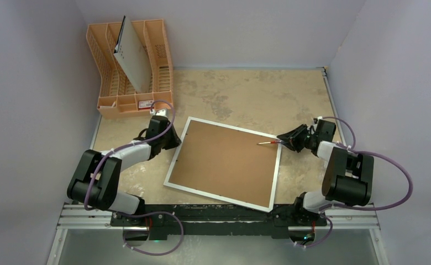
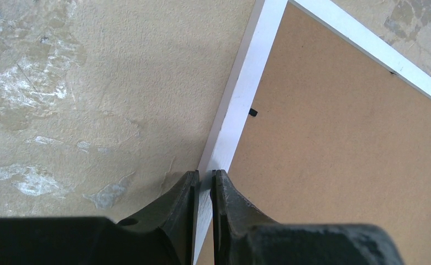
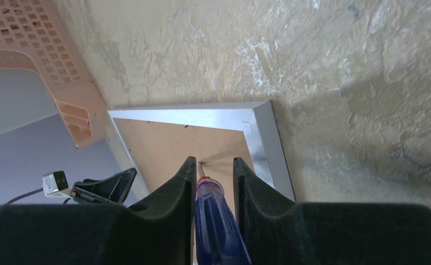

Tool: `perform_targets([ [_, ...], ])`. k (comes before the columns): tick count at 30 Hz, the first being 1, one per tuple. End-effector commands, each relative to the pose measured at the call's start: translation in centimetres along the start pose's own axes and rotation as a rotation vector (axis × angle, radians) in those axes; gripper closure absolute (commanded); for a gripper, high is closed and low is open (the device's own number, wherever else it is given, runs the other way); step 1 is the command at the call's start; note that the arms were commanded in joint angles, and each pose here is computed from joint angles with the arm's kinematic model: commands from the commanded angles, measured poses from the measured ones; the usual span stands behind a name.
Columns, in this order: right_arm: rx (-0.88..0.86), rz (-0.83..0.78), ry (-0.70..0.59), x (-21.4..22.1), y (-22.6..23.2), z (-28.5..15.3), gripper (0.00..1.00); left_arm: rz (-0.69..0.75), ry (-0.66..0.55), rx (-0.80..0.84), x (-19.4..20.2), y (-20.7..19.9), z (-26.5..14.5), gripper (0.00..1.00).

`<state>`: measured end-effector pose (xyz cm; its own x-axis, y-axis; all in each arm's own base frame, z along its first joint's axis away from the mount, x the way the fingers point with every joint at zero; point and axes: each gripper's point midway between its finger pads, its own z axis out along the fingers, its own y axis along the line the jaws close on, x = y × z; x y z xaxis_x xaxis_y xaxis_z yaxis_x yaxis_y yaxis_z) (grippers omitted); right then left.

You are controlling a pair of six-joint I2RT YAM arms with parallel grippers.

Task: Take the photo out of the frame
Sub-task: Adjust the photo frame at the center of the board.

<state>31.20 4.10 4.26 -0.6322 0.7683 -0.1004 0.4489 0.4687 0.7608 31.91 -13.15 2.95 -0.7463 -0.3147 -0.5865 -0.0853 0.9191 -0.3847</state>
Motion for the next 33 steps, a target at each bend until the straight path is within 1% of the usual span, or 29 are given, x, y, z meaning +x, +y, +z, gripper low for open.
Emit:
perform_targets([
  [1, 0.248, -0.028, 0.006, 1.5, -6.7, 0.3, 0.93, 0.041, 0.057, 0.013, 1.1, -0.3, 0.1, 0.83],
  [3, 0.259, -0.041, 0.002, 1.4, -7.0, 0.5, 0.93, 0.044, 0.059, 0.016, 1.1, -0.4, 0.2, 0.83],
  [6, 0.258, -0.040, 0.014, 1.5, -7.1, 0.7, 0.88, 0.044, 0.066, 0.026, 1.3, -0.5, 0.4, 0.83],
  [8, 0.264, -0.036, 0.021, 1.6, -7.3, 0.7, 0.80, 0.043, 0.073, 0.034, 1.4, -0.7, 0.5, 0.83],
  [10, 0.265, -0.038, 0.018, 1.5, -7.4, 0.8, 0.76, 0.043, 0.076, 0.037, 1.5, -0.7, 0.5, 0.83],
  [14, 0.287, -0.049, -0.008, 1.1, -7.7, 0.6, 0.73, 0.051, 0.080, 0.035, 1.6, -0.6, 0.6, 0.82],
  [19, 0.283, -0.079, -0.038, 0.8, -6.9, -0.4, 0.72, 0.069, 0.085, 0.036, 1.7, -0.5, 0.7, 0.82],
  [20, 0.285, -0.086, -0.047, 0.8, -6.8, -0.7, 0.70, 0.075, 0.088, 0.040, 1.7, -0.6, 0.7, 0.82],
  [23, 0.319, -0.091, -0.076, 0.8, -7.2, -1.5, 0.61, 0.096, 0.094, 0.042, 1.6, -0.6, 0.8, 0.82],
  [24, 0.329, -0.092, -0.080, 0.9, -7.4, -1.6, 0.59, 0.100, 0.098, 0.042, 1.7, -0.6, 0.9, 0.82],
  [28, 0.328, -0.087, -0.066, 1.3, -7.8, -1.4, 0.58, 0.107, 0.108, 0.054, 1.9, -0.7, 1.1, 0.82],
  [33, 0.226, -0.067, 0.001, 2.4, -6.7, -0.1, 0.59, 0.113, 0.132, 0.076, 2.5, -0.9, 1.4, 0.82],
])
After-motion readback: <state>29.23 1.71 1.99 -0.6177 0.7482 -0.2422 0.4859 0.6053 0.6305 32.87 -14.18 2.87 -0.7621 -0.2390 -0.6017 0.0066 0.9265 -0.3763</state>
